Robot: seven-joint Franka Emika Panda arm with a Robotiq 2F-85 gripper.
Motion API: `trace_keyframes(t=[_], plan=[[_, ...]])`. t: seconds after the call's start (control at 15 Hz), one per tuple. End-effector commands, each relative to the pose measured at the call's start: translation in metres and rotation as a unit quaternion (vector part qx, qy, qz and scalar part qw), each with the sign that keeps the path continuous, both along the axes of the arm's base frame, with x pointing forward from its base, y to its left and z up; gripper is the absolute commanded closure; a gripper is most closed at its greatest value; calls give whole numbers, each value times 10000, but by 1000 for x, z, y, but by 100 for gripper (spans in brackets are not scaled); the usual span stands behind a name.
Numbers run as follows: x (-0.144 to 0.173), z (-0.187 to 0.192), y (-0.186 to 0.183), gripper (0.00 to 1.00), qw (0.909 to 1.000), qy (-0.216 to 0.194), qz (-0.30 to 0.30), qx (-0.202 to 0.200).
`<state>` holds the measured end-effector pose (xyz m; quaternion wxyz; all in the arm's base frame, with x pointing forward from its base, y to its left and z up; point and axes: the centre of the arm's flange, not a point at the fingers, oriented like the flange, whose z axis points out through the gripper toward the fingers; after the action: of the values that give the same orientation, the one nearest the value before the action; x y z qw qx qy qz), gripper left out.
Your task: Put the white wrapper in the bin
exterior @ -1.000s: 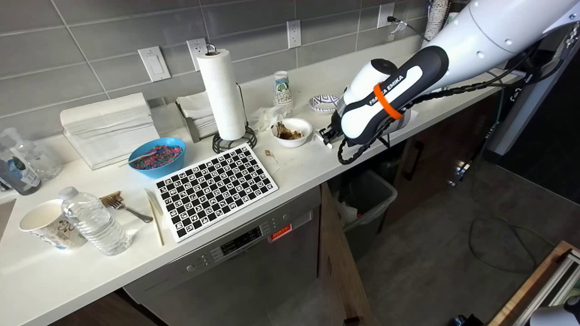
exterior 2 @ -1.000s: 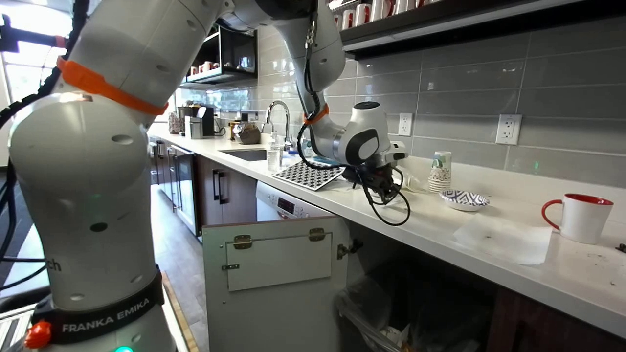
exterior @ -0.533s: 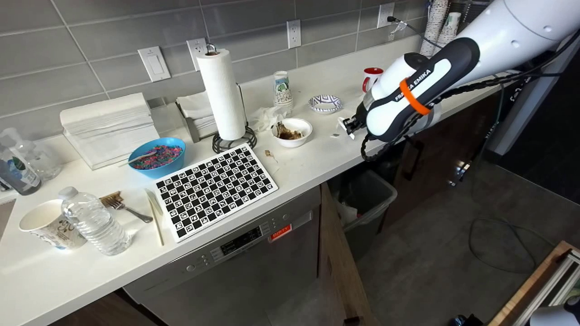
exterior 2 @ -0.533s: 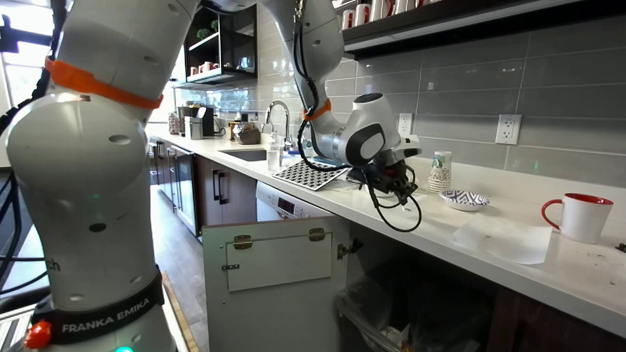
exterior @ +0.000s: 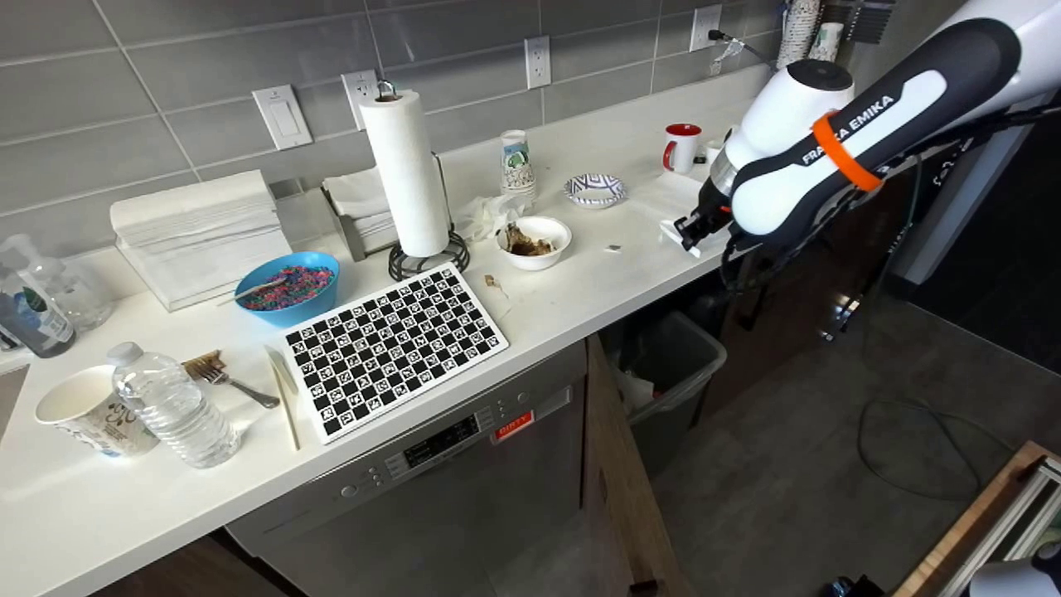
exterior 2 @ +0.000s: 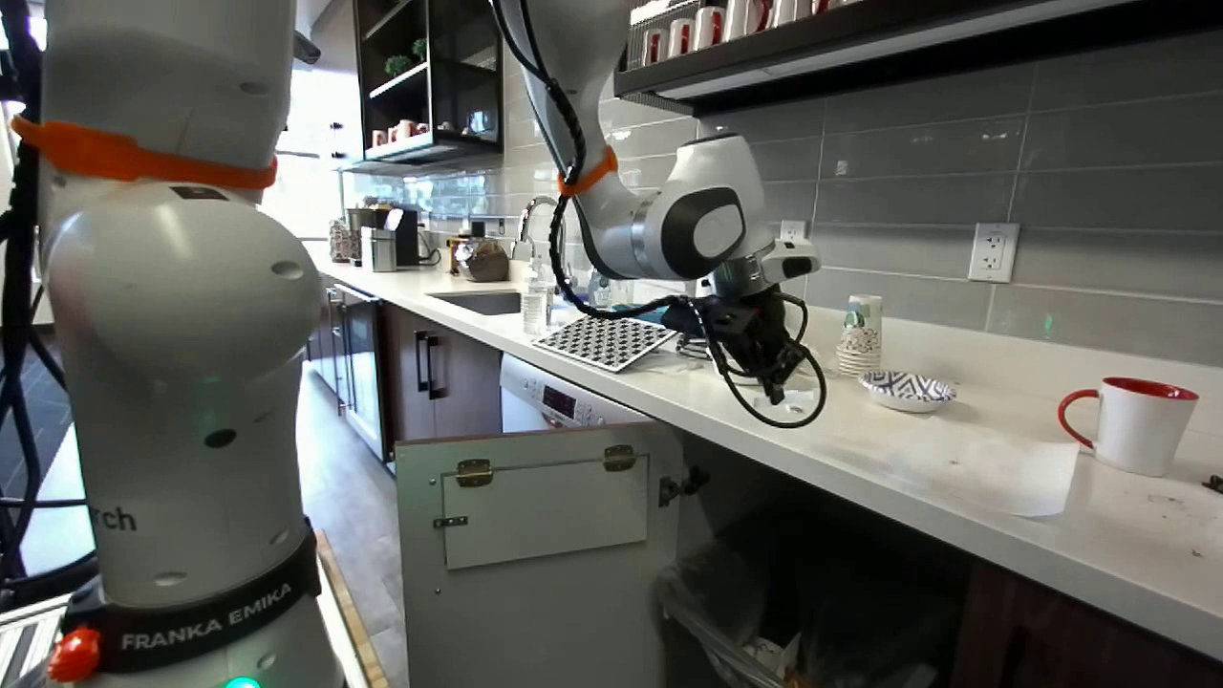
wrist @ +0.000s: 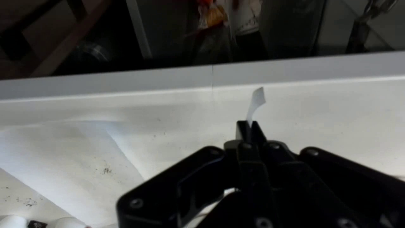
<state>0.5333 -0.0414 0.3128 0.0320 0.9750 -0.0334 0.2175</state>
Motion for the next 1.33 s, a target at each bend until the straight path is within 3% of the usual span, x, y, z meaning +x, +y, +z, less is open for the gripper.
trace_keyframes(t=[0.0, 0.33, 0.67, 0.8, 1.0, 1.07, 1.27], plan=[[-35, 21, 19, 100, 9945, 974, 388, -58], [-59, 20, 36, 100, 9705, 2027, 1284, 236], [-84, -14, 31, 100, 9285, 3102, 1922, 686], [-92, -33, 24, 100, 9182, 3323, 1944, 933], [-102, -64, 15, 100, 9175, 3268, 1775, 1410], [-106, -77, 13, 100, 9188, 3040, 1743, 1818], [-113, -113, 12, 100, 9231, 2590, 1355, 2498]])
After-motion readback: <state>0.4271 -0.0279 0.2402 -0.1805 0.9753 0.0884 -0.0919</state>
